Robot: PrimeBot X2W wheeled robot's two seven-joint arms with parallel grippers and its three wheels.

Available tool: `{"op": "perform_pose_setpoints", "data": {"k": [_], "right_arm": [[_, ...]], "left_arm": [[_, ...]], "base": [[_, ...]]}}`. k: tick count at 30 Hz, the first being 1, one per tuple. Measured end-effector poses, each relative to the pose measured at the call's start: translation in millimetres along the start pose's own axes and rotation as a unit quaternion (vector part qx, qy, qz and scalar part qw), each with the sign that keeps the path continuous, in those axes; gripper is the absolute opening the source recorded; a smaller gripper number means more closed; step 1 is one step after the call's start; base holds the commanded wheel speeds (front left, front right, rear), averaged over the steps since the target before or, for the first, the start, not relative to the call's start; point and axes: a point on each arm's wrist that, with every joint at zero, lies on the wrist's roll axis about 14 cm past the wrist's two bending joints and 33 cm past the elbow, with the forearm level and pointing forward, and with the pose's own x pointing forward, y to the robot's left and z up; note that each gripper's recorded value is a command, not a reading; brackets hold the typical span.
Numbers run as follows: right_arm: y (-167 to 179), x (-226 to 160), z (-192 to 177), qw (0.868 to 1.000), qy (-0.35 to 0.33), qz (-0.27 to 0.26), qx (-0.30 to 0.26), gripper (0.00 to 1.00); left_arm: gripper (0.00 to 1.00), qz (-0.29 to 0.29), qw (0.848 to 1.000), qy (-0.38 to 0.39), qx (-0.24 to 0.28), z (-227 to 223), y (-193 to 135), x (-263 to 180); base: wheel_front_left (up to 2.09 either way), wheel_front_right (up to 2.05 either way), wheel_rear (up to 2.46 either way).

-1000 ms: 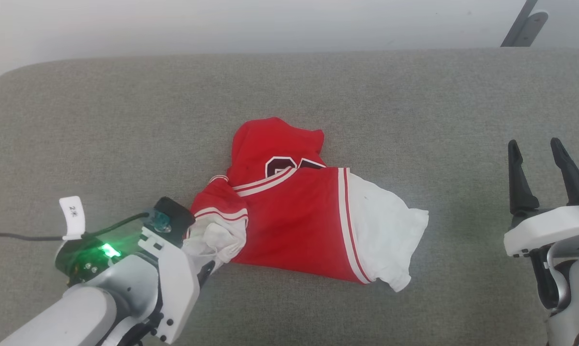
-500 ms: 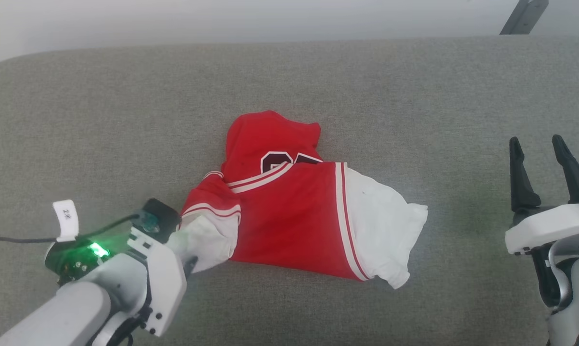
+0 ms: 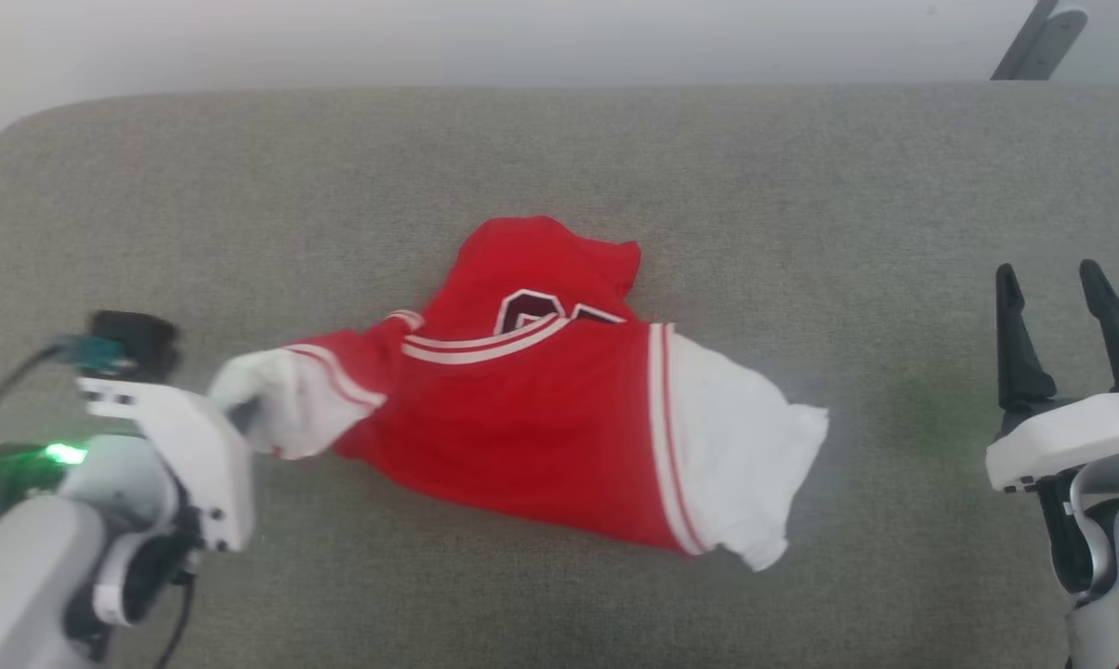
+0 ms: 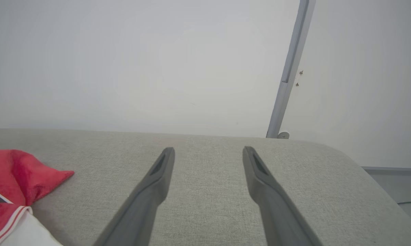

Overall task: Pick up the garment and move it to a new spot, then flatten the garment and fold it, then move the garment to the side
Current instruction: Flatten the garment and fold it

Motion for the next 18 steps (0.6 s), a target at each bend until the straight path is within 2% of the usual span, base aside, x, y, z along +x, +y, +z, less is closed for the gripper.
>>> {"op": "perform_pose_setpoints", "data": {"k": [7,9,14,15,17,18], "right_arm": [[8,3,-3,1.0,0.007,0.012,-0.001,1.0],[8,3,-4,1.0,0.008,0.014,-0.001,1.0],[9,4,-7,1.0,0.013,0.016,-0.001,1.0],[9,4,-8,1.0,0.014,0.017,-0.001,1.0],[9,4,-10,1.0,0.017,0.018,-0.001,1.0],[11,4,-11,1.0,0.019,0.021,-0.002,1.0]], "left_arm": [[0.0,0.049,0.995,0.013,-0.081,-15,40,2],[0.0,0.052,0.993,0.03,-0.105,-27,43,5],[0.0,0.056,0.988,0.07,-0.123,-58,45,15],[0.05,0.053,0.987,0.076,-0.129,-62,43,17],[0.38,0.054,0.986,0.082,-0.131,-69,44,20],[0.82,0.053,0.986,0.084,-0.133,-71,44,20]], "base": [[0.0,0.0,0.0],[0.0,0.0,0.0],[0.0,0.0,0.0],[0.0,0.0,0.0],[0.0,0.0,0.0],[0.0,0.0,0.0]]}}
